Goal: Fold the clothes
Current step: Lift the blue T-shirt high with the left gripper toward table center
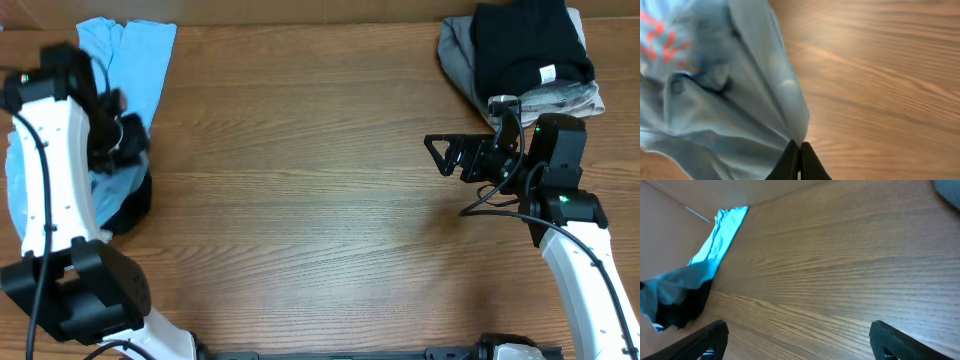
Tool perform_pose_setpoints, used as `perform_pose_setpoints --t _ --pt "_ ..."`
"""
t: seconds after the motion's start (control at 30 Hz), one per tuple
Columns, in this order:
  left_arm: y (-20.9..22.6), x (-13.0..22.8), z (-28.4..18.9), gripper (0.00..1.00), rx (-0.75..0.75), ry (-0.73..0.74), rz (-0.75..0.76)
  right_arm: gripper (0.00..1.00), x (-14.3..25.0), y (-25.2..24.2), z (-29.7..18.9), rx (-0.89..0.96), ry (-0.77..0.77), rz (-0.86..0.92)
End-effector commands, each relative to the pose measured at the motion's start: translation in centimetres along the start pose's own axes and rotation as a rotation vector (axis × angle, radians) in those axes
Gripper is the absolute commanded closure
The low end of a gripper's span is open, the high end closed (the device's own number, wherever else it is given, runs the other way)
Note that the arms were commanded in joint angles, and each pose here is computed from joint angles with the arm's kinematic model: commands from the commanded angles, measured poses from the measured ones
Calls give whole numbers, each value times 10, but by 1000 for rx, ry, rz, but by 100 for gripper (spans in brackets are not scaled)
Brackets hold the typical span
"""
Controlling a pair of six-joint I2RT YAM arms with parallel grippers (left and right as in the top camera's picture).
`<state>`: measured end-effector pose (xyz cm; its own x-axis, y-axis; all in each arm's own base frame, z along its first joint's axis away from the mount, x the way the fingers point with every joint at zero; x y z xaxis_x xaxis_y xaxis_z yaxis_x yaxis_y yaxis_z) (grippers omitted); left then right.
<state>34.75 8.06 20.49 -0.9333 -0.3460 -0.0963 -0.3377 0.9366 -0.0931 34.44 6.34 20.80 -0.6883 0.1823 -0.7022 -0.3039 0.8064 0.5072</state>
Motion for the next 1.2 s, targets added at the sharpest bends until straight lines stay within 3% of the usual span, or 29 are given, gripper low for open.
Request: perform_pose_setpoints --t 0.0,0.27,0.5,1.17 --pt "-56 -8 -49 96 118 -112 150 6 -9 6 -1 -17 -18 19" --pt "-95 -7 -121 96 171 -290 257 6 -8 9 -1 -35 -14 20" --pt "-121 -5 -185 96 347 -478 318 6 -8 9 -1 -35 -14 20" --pt "-229 10 -347 96 1126 -853 634 6 -7 19 -2 -104 -4 16"
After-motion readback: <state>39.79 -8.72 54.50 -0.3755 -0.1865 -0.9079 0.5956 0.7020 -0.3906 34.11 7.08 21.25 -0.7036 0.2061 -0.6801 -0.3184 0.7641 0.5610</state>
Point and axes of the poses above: each gripper's point midway between its finger pads, its own z axis out along the fingers, its own y axis along the line the jaws close on, x = y × z, the point moved 2 cm from there along -z, back along the fingers, and after that the axes turned 2 degrees about -z, right-handed, at the moved point
